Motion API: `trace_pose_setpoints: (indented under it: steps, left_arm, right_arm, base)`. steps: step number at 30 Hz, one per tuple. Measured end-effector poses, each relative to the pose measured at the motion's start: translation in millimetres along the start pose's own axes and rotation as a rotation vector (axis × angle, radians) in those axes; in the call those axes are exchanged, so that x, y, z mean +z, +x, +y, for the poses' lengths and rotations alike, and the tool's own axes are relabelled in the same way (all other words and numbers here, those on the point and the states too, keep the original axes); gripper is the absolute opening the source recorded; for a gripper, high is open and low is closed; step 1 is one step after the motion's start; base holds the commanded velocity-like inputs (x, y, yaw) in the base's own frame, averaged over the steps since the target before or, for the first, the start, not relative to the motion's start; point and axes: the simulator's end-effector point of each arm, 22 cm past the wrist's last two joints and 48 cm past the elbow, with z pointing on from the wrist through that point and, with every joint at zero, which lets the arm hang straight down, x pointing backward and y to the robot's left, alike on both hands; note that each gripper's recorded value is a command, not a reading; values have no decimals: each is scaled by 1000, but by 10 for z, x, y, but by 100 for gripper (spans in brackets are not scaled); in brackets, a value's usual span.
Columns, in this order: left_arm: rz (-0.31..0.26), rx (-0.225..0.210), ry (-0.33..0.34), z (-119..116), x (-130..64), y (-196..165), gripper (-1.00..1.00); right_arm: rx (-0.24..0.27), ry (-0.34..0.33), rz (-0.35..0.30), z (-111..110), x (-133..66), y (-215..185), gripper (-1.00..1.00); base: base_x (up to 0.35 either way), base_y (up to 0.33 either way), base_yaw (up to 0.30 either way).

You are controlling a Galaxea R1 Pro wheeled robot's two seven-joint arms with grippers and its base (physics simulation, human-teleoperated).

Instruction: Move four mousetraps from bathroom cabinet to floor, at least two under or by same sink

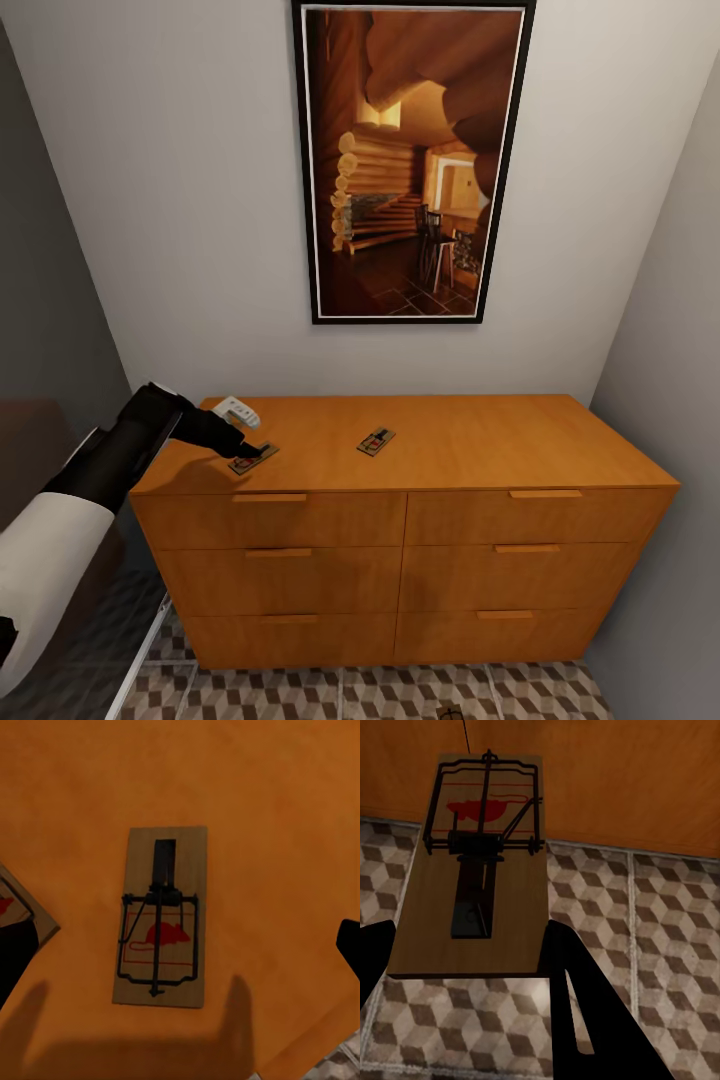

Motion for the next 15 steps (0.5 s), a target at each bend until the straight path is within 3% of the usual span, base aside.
trace_pose_setpoints:
  steps: [15]
  left_arm:
    - [5, 0, 10, -36, 64, 12, 100]
  right_arm:
    - [0, -1, 9, 5, -2, 39, -100]
  base:
    - [0, 0, 0]
